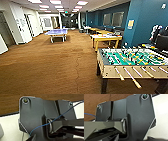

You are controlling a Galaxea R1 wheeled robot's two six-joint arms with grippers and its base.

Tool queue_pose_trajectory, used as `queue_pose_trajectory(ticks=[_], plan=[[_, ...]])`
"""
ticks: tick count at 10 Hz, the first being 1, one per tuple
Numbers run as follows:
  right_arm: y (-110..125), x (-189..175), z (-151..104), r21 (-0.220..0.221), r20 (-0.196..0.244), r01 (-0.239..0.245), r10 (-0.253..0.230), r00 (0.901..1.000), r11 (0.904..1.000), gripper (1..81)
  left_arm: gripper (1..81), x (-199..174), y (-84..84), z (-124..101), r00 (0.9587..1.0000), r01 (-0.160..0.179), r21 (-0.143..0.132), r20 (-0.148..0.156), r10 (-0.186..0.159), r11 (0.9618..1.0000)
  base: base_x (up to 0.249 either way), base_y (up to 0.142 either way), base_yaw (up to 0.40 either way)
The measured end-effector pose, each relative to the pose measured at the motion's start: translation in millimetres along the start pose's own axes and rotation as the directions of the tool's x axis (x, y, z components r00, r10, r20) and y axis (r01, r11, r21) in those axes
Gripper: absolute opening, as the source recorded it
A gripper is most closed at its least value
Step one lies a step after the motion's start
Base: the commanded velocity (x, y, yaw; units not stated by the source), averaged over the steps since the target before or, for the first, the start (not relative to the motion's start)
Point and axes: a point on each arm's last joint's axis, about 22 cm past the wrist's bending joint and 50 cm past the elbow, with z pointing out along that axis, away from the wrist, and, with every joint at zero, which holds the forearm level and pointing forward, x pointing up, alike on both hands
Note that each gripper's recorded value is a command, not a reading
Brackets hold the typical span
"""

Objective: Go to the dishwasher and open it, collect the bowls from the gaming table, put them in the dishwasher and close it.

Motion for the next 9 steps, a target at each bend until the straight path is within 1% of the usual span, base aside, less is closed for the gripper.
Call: queue_pose_trajectory(ticks=[1, 2, 3, 4, 5, 6, 7, 8, 9], plan=[[-16, 1, 3, 0.022, -0.001, -0.001, 0.001, 1.0, 0.9998, 81.1, 81.1, 7, -12.3, -2, 1.0, -0.004, 0.018, -0.008, 0.005, 0.9998, 0.132, 0.073, 0.0], [-26, 8, 5, 0.039, -0.014, 0.003, -0.002, 0.9999, 0.9992, 81.1, 81.1, 16, -16.3, -2, 0.9998, -0.007, 0.024, -0.02, 0.008, 0.9997, 0.132, 0.073, 0.0], [-23, 10, 5, 0.036, -0.018, 0.004, -0.003, 0.9998, 0.9993, 81.1, 81.1, 14, -14.7, -2, 0.9997, -0.006, 0.022, -0.021, 0.007, 0.9997, 0.132, 0.073, 0.0], [-11, 9, 2, 0.019, -0.012, 0.005, -0.004, 0.9999, 0.9998, 81.1, 81.1, 11, -1.7, 1, 0.9999, -0.003, 0.004, -0.013, 0.003, 1.0, 0.133, 0.073, 0.0], [1, 5, 0, 0.002, -0.009, 0.005, -0.005, 0.9999, 1.0, 81.1, 81.1, 7, 4.7, 2, 0.9999, -0.002, -0.006, -0.012, 0.002, 1.0, 0.133, 0.073, 0.0], [-11, -3, 2, 0.017, 0.001, 0.002, -0.002, 1.0, 0.9999, 81.1, 81.1, 1, -9.7, -2, 1.0, -0.002, 0.013, -0.004, 0.002, 0.9999, 0.134, 0.071, 0.0], [-27, -2, 5, 0.04, 0.0, -0.001, 0.001, 1.0, 0.9992, 81.1, 81.1, 1, -23.0, -5, 1.0, -0.005, 0.034, -0.002, 0.005, 0.9994, 0.138, 0.063, 0.0], [-25, 0, 5, 0.038, -0.005, 0.001, -0.001, 1.0, 0.9993, 81.1, 81.1, 2, -21.3, -5, 1.0, -0.005, 0.032, -0.004, 0.005, 0.9995, 0.15, 0.061, 0.0], [-13, 3, 2, 0.022, -0.008, 0.004, -0.003, 1.0, 0.9998, 81.1, 81.1, 5, -9.0, -1, 1.0, -0.004, 0.015, -0.006, 0.004, 0.9999, 0.152, 0.0, 0.0]])
